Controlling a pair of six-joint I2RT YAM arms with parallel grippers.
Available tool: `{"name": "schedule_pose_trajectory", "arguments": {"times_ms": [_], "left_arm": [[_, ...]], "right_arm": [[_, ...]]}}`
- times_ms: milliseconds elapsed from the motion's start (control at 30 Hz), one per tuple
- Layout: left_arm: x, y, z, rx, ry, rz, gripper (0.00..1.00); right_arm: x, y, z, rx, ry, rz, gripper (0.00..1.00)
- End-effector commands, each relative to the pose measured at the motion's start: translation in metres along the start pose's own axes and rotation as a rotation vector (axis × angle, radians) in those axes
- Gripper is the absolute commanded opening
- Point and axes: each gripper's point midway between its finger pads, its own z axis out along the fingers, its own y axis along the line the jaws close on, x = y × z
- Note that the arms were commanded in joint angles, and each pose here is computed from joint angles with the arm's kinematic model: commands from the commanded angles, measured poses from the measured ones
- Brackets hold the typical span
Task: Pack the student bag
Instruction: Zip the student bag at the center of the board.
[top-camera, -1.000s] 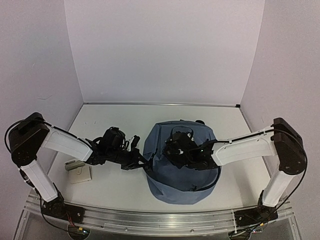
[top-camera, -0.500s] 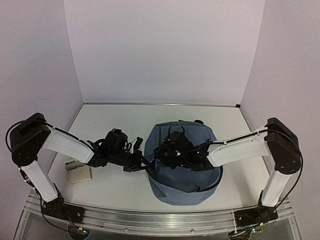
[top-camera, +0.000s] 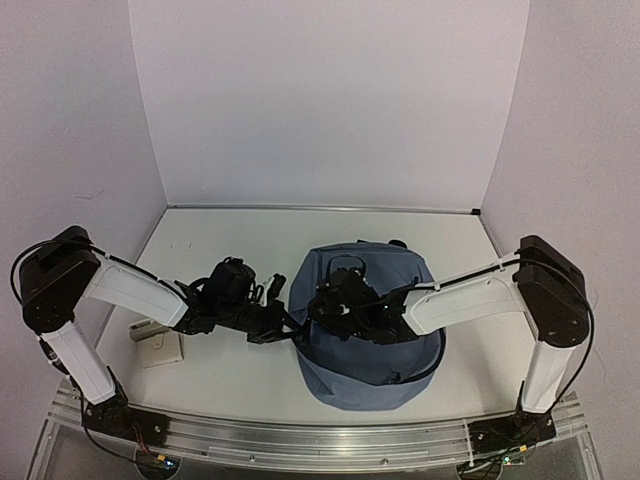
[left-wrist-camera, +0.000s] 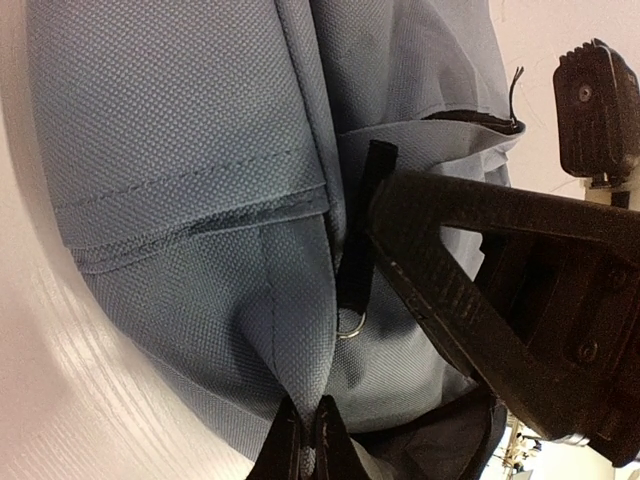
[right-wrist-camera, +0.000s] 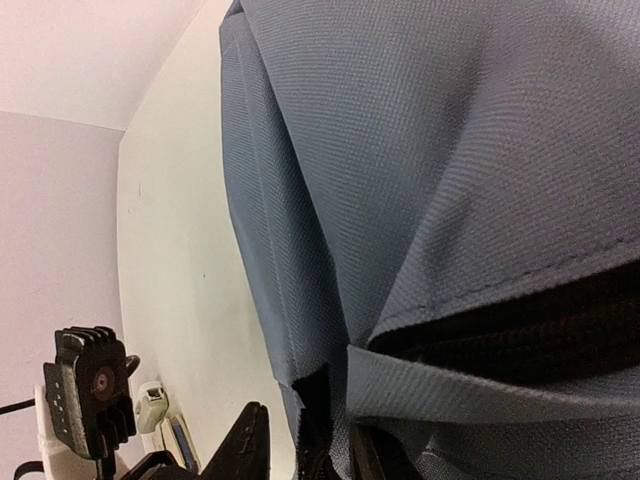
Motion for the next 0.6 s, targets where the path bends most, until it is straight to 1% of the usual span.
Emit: {"name": "schedule_pose_trajectory", "arguments": {"times_ms": [0, 67, 133, 167, 300, 400, 567], "left_arm": [[0.001, -0.024, -0.004, 0.071, 0.002, 0.036, 0.0], [0.001, -0.024, -0.004, 0.066, 0.001, 0.036, 0.0], [0.001, -0.023, -0.004, 0.063, 0.001, 0.034, 0.0], [0.001, -0.023, -0.004, 0.061, 0.001, 0.033, 0.0], [0.001, -0.021, -0.003, 0.053, 0.0, 0.024, 0.0], [0.001, -0.021, -0.003, 0.055, 0.002, 0.022, 0.0], [0.002, -0.02, -0.003, 0.051, 0.003, 0.016, 0.0]], "right_arm": [[-0.011, 0.011, 0.01, 0.004, -0.077, -0.033, 0.24], [-0.014, 0.013, 0.01, 0.002, -0.09, -0.038, 0.19], [-0.017, 0.015, 0.008, 0.0, -0.103, -0.039, 0.11], [-0.017, 0.015, 0.007, 0.001, -0.107, -0.042, 0.09], [-0.024, 0.011, 0.002, 0.009, -0.135, -0.043, 0.05], [-0.027, 0.008, 0.001, 0.017, -0.154, -0.053, 0.0], [-0.032, 0.016, -0.004, 0.002, -0.168, -0.065, 0.0]]}}
